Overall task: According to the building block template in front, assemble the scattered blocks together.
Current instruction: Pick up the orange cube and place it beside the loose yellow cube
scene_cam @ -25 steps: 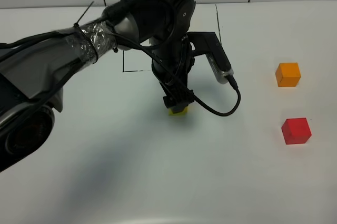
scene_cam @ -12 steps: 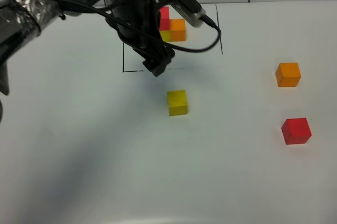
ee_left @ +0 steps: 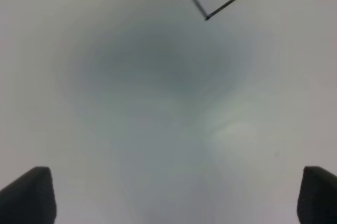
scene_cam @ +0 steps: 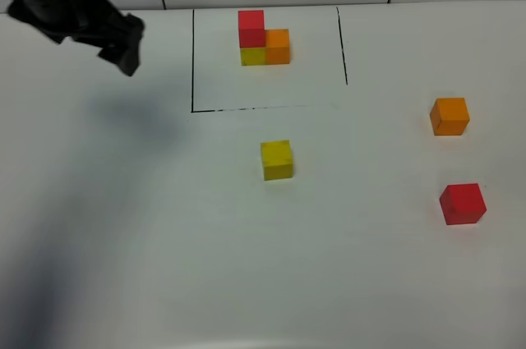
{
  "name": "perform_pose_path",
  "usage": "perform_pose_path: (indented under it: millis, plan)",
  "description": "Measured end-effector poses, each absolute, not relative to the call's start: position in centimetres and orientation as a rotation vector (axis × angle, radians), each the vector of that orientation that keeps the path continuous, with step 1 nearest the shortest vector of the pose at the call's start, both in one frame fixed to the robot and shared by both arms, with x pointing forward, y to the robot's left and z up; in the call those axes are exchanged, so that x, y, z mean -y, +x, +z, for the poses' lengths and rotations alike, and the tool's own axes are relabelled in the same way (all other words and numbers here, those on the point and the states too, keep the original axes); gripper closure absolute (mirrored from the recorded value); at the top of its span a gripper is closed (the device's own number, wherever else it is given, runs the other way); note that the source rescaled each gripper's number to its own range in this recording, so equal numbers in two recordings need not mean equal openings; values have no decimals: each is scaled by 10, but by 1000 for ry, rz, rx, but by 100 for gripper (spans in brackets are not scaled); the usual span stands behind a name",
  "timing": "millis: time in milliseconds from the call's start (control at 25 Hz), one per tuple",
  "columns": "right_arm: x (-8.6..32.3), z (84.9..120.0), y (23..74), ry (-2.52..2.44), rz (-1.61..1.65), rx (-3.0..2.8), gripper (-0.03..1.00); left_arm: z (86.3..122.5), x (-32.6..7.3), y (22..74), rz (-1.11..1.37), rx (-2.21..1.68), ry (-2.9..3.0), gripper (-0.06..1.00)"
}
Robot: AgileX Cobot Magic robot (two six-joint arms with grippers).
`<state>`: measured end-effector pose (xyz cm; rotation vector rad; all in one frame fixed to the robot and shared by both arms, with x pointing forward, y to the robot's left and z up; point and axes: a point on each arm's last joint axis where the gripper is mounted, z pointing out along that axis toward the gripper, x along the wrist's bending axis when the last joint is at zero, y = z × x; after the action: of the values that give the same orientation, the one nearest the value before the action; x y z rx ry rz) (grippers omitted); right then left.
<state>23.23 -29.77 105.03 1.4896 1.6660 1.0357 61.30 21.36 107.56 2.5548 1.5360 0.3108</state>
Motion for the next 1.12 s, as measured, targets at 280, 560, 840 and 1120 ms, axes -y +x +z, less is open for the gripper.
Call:
perform_pose_path:
  millis: [280, 560, 840, 1120]
  plan:
    - [298, 1050, 232, 1490, 1036, -1666, 26, 1102, -271, 548, 408, -1689, 2310, 2]
    - [298, 1050, 232, 1490, 1036, -1666, 26, 1130, -280, 463, 519, -1713, 2110, 2]
    - [298, 1050, 232, 1490, 1036, -1666, 26, 1139, -287, 384, 639, -1666, 1941, 2]
    - [298, 1050, 232, 1490, 1036, -1666, 26, 1128, -291, 320, 718, -1582, 1803, 2]
